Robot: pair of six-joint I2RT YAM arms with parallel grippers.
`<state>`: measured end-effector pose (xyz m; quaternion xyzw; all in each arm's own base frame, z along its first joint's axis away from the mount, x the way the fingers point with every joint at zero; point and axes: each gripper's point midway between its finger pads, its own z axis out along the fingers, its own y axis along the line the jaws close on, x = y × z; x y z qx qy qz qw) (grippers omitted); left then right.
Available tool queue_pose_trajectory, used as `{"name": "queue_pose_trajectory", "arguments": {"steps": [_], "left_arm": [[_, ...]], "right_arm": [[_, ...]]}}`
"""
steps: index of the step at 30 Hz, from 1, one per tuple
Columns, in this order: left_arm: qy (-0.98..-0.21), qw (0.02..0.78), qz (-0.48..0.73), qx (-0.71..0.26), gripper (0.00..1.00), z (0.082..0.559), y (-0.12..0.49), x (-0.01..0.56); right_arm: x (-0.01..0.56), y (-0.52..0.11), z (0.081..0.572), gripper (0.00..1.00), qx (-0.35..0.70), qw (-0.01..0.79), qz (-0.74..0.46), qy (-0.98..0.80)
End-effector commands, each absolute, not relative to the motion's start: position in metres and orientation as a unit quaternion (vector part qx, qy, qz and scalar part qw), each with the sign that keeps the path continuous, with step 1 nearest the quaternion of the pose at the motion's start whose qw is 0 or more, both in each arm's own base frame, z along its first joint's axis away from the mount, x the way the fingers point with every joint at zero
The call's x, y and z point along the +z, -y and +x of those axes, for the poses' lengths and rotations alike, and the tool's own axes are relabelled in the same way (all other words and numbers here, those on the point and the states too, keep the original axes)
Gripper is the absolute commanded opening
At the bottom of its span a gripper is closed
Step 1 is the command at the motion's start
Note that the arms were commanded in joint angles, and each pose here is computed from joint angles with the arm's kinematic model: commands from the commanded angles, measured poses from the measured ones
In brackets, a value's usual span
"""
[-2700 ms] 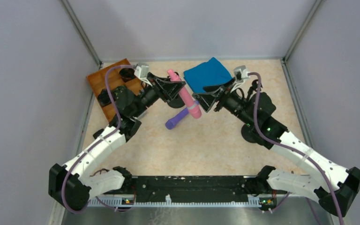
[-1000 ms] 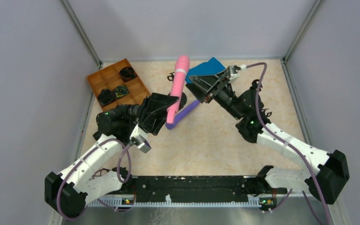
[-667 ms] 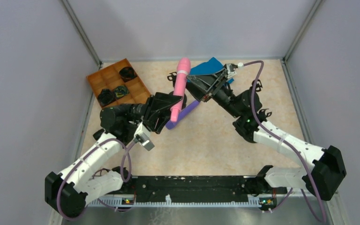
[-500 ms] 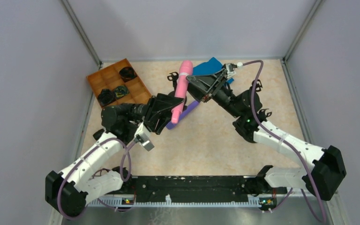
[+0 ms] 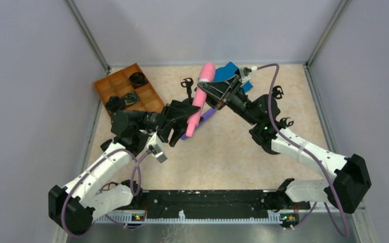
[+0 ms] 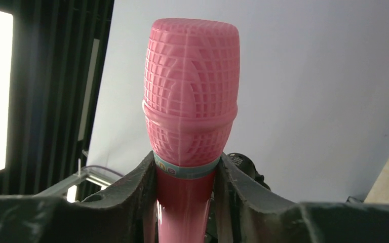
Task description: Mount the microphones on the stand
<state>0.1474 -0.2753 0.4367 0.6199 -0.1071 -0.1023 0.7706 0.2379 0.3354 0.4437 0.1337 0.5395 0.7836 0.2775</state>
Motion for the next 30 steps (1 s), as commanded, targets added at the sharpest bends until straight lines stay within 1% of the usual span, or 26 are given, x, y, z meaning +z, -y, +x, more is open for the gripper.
{"name": "queue_pose_trajectory", "arguments": {"steps": [1,2,7,10,12,13,14,16,19,21,23,25,27,30], "left_arm": [[0.067,0.778,0.613,-0.118,0.92,0.147,0.271,0.444],[0.052,0.779,0.612,-0.127,0.98,0.149,0.271,0.444],[-0.024,0.772,0.609,-0.181,0.99,0.149,0.267,0.438],[-0.091,0.773,0.586,-0.225,0.99,0.154,0.264,0.438],[-0.161,0.774,0.550,-0.268,0.99,0.165,0.264,0.442],[-0.205,0.770,0.523,-0.304,0.99,0.172,0.266,0.445],[-0.237,0.768,0.502,-0.318,0.98,0.181,0.267,0.449],[-0.310,0.735,0.477,-0.369,0.99,0.192,0.274,0.450],[-0.387,0.701,0.431,-0.417,0.99,0.206,0.279,0.452],[-0.432,0.681,0.391,-0.443,0.99,0.214,0.279,0.445],[-0.459,0.671,0.358,-0.459,0.99,0.218,0.277,0.440],[-0.466,0.675,0.334,-0.464,0.99,0.220,0.273,0.439],[-0.455,0.702,0.301,-0.458,0.99,0.220,0.262,0.446],[-0.471,0.723,0.245,-0.442,0.99,0.233,0.248,0.450]], "right_arm": [[0.467,-0.315,0.237,0.08,0.781,0.346,0.115,-0.507],[0.468,-0.312,0.238,0.05,0.781,0.349,0.117,-0.505],[0.471,-0.290,0.247,0.00,0.770,0.385,0.137,-0.491],[0.470,-0.265,0.260,0.00,0.741,0.440,0.152,-0.484],[0.468,-0.249,0.269,0.00,0.695,0.502,0.152,-0.492],[0.468,-0.238,0.276,0.00,0.661,0.541,0.157,-0.496],[0.467,-0.229,0.280,0.00,0.624,0.580,0.153,-0.502],[0.466,-0.211,0.288,0.00,0.550,0.647,0.139,-0.509],[0.467,-0.190,0.293,0.00,0.453,0.725,0.108,-0.507],[0.465,-0.185,0.295,0.00,0.406,0.756,0.075,-0.509],[0.463,-0.186,0.294,0.00,0.372,0.777,0.036,-0.506],[0.458,-0.186,0.293,0.00,0.349,0.788,0.009,-0.507],[0.456,-0.188,0.289,0.02,0.348,0.794,-0.008,-0.498],[0.457,-0.198,0.283,0.04,0.369,0.793,-0.033,-0.483]]}}
